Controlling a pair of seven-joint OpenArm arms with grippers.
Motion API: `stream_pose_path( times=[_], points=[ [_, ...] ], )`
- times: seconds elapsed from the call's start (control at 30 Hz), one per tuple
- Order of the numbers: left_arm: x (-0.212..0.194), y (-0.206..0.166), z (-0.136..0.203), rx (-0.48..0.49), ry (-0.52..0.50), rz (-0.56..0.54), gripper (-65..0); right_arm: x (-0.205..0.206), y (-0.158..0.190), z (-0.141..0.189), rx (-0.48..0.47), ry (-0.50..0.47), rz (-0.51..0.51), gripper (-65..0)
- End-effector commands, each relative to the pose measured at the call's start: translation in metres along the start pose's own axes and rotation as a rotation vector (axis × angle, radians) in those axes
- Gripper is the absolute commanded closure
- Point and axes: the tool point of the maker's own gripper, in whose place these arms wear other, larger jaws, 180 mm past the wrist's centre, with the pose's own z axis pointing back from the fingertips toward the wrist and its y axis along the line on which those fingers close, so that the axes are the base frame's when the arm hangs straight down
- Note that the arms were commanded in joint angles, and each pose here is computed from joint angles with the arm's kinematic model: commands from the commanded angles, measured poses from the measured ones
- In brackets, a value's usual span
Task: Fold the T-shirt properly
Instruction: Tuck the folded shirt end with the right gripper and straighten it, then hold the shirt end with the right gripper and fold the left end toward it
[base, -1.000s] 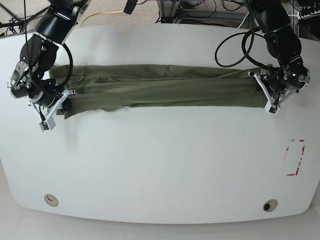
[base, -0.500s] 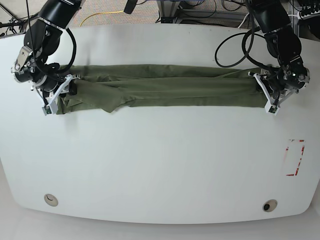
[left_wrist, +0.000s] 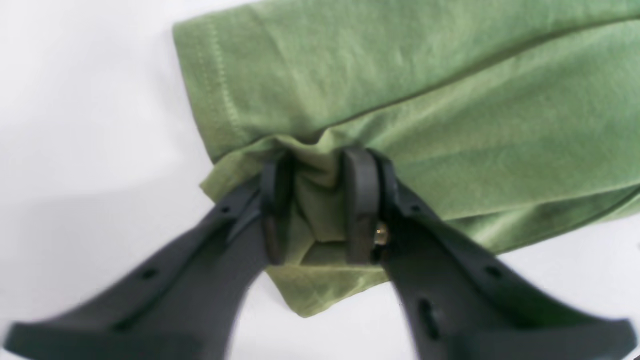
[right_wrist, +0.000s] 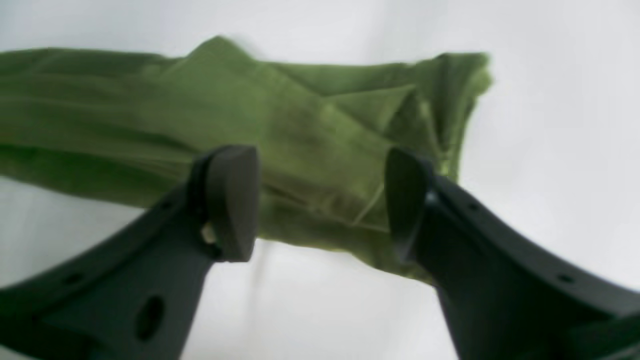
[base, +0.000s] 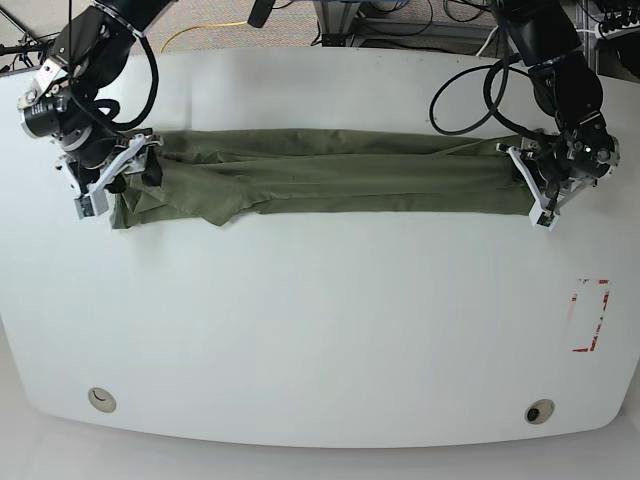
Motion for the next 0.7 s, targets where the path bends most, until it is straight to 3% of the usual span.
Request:
stream_pose_path(
  times=[0.0,0.07,0.1,0.23,0.47,0.67],
  points=[
    [-0.006,0.006,0.003,0.025,0.045,-0.01,-29.2,0.014,0.008,0.001,0.026,-0.046,0.029,-29.8],
    [0.002,0.008,0.004,0.025,0.023,-0.008,-40.4,0.015,0.025,-0.01,0.068,-0.043,0.034,-22.0],
    [0.007,0.009,0.006,0.025,0.006,-0.007,-42.8,0.014,0.03,-0.015,0.076,-0.034,0.042,-18.5],
    [0.026,0.003,0.016,-0.003,-0.08,-0.004,-42.2,0.004,0.041,-0.035,0.094,0.011,0.064,-10.1],
    [0.053,0.008,0.04,0.013,-0.201,-0.01,-42.5,-0.012,0.044,-0.068,0.134,0.038,0.024,-10.1],
    [0.043,0.044,0.063,0.014,-0.287,0.147,-42.6,-0.03,0.032,-0.08,0.134,0.075,-0.011,-10.0]
  ],
)
